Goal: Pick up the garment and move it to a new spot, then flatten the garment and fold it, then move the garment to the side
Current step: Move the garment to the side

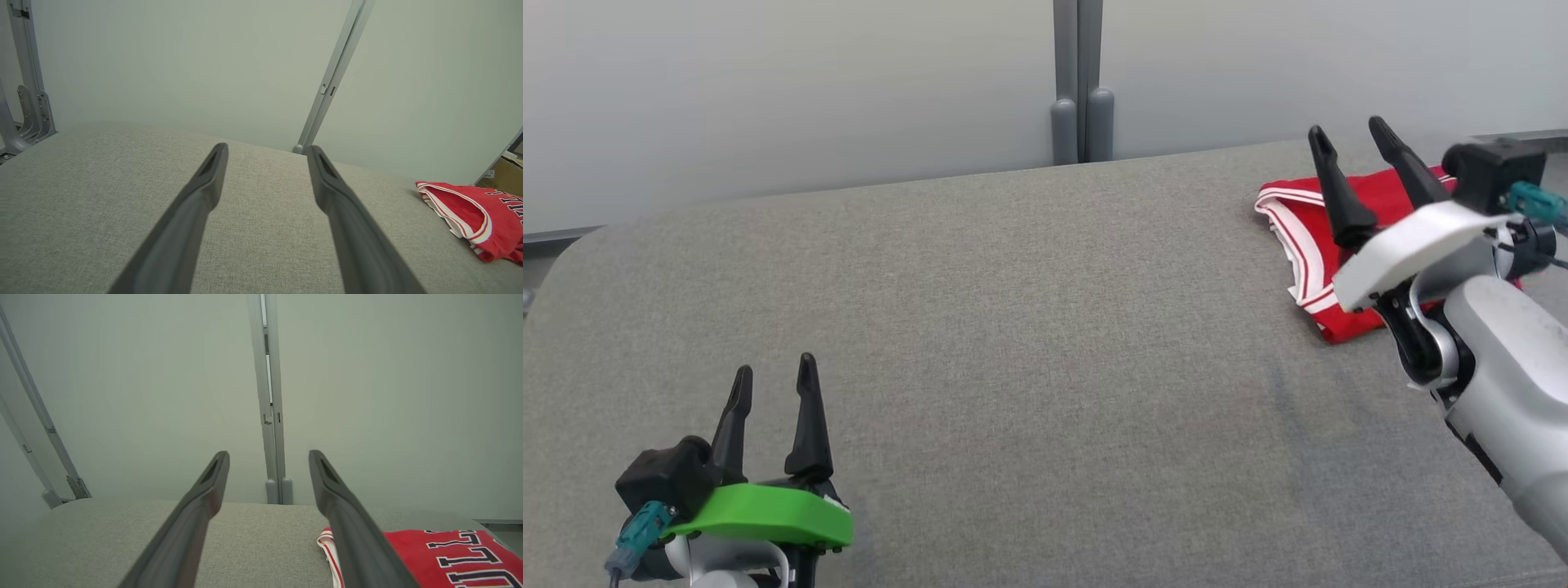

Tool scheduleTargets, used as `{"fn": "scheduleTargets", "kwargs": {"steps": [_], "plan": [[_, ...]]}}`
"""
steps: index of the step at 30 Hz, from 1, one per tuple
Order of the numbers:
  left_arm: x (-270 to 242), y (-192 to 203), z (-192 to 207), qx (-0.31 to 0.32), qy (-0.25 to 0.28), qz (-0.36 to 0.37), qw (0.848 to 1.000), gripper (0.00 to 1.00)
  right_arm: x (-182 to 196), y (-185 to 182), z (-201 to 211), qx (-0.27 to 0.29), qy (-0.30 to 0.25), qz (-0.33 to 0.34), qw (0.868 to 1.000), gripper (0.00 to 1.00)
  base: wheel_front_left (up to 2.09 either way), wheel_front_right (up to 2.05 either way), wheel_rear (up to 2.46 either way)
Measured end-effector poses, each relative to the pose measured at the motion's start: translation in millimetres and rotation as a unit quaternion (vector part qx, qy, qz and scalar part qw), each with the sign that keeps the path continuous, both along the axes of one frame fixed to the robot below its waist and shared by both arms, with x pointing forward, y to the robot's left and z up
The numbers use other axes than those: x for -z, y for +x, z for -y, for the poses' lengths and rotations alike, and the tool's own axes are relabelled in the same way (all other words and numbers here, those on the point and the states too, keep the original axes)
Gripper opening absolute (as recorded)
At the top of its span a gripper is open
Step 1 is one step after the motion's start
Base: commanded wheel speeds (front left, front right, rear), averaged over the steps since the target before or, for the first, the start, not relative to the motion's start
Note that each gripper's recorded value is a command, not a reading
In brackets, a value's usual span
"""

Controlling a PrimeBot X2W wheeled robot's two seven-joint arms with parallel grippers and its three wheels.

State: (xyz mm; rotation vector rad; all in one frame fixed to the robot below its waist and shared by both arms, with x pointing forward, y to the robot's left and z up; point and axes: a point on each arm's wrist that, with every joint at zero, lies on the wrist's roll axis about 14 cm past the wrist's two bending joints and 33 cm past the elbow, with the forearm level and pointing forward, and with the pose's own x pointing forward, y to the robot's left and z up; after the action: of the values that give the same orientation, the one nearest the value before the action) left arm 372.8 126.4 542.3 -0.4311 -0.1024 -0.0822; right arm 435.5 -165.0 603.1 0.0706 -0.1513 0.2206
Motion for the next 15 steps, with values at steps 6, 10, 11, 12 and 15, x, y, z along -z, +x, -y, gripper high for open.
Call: {"fn": "scheduleTargets", "kwargs": {"steps": [6, 10, 11, 12, 15], "plan": [[8.7, -8.7, -14.5, -0.024, 0.006, -0.012, 1.0, 1.0, 44.5, -15.4, 12.8, 0.036, 0.026, -0.044, 0.998, 1.0, 0.0, 0.0, 0.0], [13.5, -12.6, -23.5, -0.039, 0.009, -0.017, 0.999, 1.0, 74.2, -32.7, -7.1, 0.026, 0.039, -0.074, 0.996, 1.0, 0.0, 0.0, 0.0], [14.0, -12.9, -24.9, -0.041, 0.009, -0.018, 0.999, 1.0, 77.7, -36.3, -10.1, 0.025, 0.04, -0.076, 0.996, 1.0, 0.0, 0.0, 0.0], [15.1, -13.5, -26.1, -0.043, 0.009, -0.019, 0.999, 1.0, 79.5, -38.8, -11.0, 0.026, 0.041, -0.076, 0.996, 1.0, 0.0, 0.0, 0.0], [19.6, -15.9, -26.6, -0.044, 0.008, -0.026, 0.999, 1.0, 82.1, -44.1, -9.4, 0.033, 0.036, -0.073, 0.996, 1.0, 0.0, 0.0, 0.0]]}}
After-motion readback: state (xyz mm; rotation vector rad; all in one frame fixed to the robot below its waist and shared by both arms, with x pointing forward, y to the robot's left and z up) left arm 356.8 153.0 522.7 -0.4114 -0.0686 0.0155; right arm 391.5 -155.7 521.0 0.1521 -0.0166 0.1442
